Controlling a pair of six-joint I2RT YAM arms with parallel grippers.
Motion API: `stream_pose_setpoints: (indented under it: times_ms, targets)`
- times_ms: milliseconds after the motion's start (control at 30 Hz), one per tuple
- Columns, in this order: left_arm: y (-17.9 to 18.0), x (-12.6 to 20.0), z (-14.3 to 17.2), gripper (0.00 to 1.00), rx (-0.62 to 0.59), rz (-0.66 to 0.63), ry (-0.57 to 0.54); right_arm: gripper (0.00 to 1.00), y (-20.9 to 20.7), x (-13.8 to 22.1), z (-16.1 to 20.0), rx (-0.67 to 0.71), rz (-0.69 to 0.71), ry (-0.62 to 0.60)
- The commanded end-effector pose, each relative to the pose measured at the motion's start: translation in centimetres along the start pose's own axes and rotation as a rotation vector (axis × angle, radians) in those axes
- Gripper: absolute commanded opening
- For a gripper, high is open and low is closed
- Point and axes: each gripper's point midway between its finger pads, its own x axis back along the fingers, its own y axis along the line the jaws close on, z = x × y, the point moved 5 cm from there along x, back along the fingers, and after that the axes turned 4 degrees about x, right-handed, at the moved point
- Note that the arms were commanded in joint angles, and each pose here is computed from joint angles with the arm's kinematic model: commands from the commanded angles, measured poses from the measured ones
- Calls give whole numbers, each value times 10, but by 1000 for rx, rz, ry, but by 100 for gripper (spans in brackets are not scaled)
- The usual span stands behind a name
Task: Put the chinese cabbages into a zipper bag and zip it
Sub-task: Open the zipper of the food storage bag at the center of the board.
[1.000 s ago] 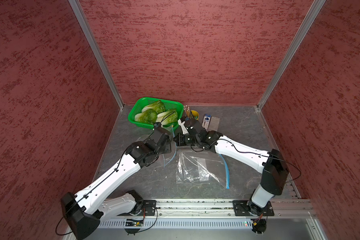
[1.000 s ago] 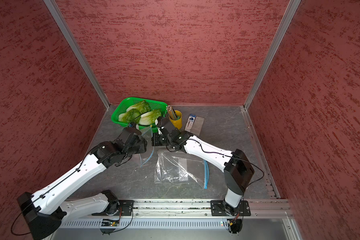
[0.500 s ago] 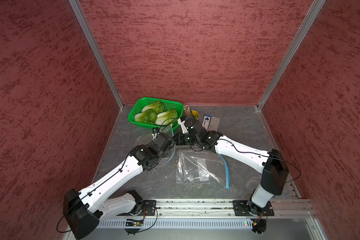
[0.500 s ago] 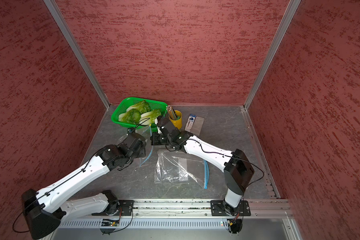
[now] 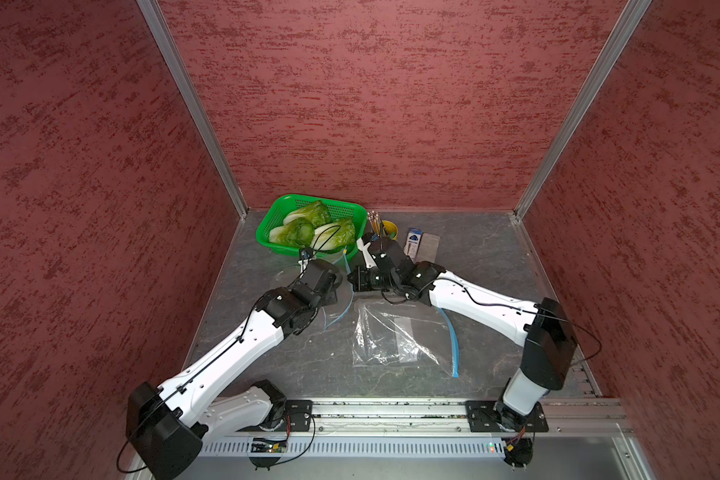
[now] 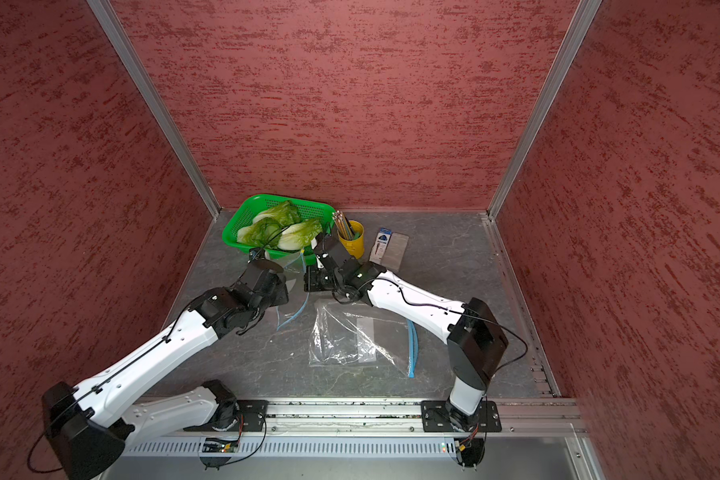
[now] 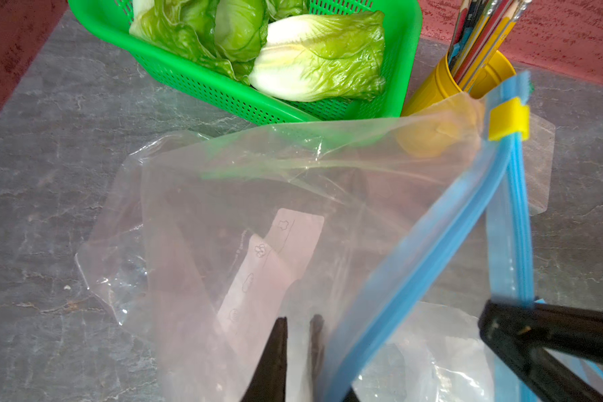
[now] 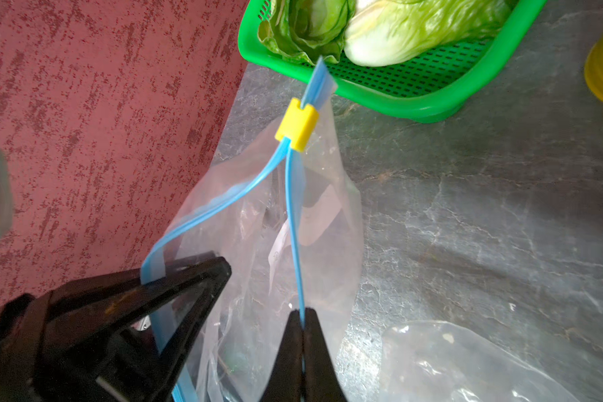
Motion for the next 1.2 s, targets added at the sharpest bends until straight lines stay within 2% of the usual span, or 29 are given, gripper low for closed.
stream_pose_setpoints:
  times_ms: [0,67,200,333,567,767,933,1167]
  targets:
    - [-2,1,-9,6,2,8,-35,1,0,-2,-7,19,25,-18]
    - [-2,2,-11,1,6,14,-41,8,3,-1,-8,21,17,-20]
    - [-7,5,-15,0,21,45,-52,31,4,-3,-8,26,18,-23]
    - [-9,9,-22,0,34,42,-63,34,0,-14,-3,26,45,-2]
    - [-2,28,-43,0,28,-9,-112,34,-29,-24,6,64,234,-4]
    - [5,33,-45,0,17,-26,-113,34,-27,-21,1,106,306,-44]
    - [11,26,-39,0,18,-14,-75,38,-2,-19,-8,130,194,-62]
    - [29,13,-30,0,42,-82,-35,53,35,11,-35,135,54,-143]
